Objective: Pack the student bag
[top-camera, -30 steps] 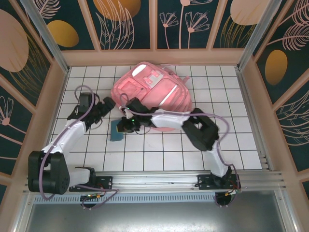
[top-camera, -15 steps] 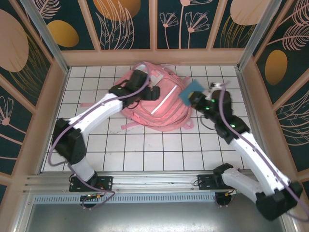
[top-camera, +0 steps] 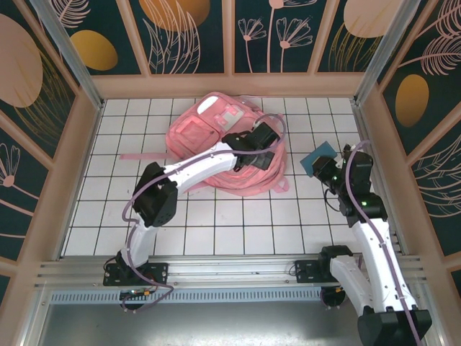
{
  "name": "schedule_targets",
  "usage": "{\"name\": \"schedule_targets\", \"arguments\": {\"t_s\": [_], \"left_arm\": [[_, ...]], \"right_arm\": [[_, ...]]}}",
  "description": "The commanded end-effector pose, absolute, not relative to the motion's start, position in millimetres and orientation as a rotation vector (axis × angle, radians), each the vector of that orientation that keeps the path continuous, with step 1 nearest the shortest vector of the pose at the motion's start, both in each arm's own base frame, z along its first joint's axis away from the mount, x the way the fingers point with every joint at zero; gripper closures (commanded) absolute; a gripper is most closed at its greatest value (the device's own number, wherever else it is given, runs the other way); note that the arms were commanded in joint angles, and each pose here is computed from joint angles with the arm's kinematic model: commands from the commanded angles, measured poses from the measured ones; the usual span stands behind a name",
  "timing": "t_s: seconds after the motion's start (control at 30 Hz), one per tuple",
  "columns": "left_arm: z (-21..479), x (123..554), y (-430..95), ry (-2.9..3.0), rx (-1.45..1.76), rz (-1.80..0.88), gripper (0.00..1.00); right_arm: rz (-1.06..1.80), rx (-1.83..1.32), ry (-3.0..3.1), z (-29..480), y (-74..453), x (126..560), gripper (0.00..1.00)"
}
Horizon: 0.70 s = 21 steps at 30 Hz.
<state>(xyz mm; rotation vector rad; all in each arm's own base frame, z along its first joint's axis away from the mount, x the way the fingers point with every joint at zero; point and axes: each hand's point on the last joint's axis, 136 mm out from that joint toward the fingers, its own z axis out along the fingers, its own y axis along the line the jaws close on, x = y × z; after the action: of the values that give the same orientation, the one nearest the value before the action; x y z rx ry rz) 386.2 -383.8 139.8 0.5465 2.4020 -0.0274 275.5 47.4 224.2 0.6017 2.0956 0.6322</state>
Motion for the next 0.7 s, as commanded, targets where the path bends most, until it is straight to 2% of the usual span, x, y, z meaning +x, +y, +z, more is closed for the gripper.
{"name": "schedule_targets", "arguments": {"t_s": [0.0,0.17,0.33,0.4,0.5,0.57,0.67], "left_arm": [[138.2,397.9,-368.0,2.381,0.538,0.135,0.11],[120.2,397.8,-367.0,2.398,0.574,0.178,0.27],[101.6,390.6,-376.7,2.449,0.595,0.094,0.28],[95.3,388.1,-381.1,2.470,0.605,0.061,0.33],[91.1,391.4,-379.1,2.483,0.594,0.056,0.51],[92.3,395.6,-375.9,2.495,0.573,0.031,0.68],[100.1,400.1,-373.1,2.505,0.554,-0.028,0.84]], "right_arm": [[0.695,0.556,2.099,222.1,54.7,272.8,0.98],[0.702,0.548,2.104,220.2,55.7,273.4,0.98],[0.712,0.547,2.107,218.7,56.9,275.8,0.98],[0.716,0.550,2.108,218.3,57.3,276.6,0.98],[0.741,0.546,2.109,218.3,60.6,276.7,0.98],[0.750,0.549,2.113,216.4,61.7,276.3,0.99],[0.757,0.551,2.117,214.4,62.4,275.0,0.99]]}}
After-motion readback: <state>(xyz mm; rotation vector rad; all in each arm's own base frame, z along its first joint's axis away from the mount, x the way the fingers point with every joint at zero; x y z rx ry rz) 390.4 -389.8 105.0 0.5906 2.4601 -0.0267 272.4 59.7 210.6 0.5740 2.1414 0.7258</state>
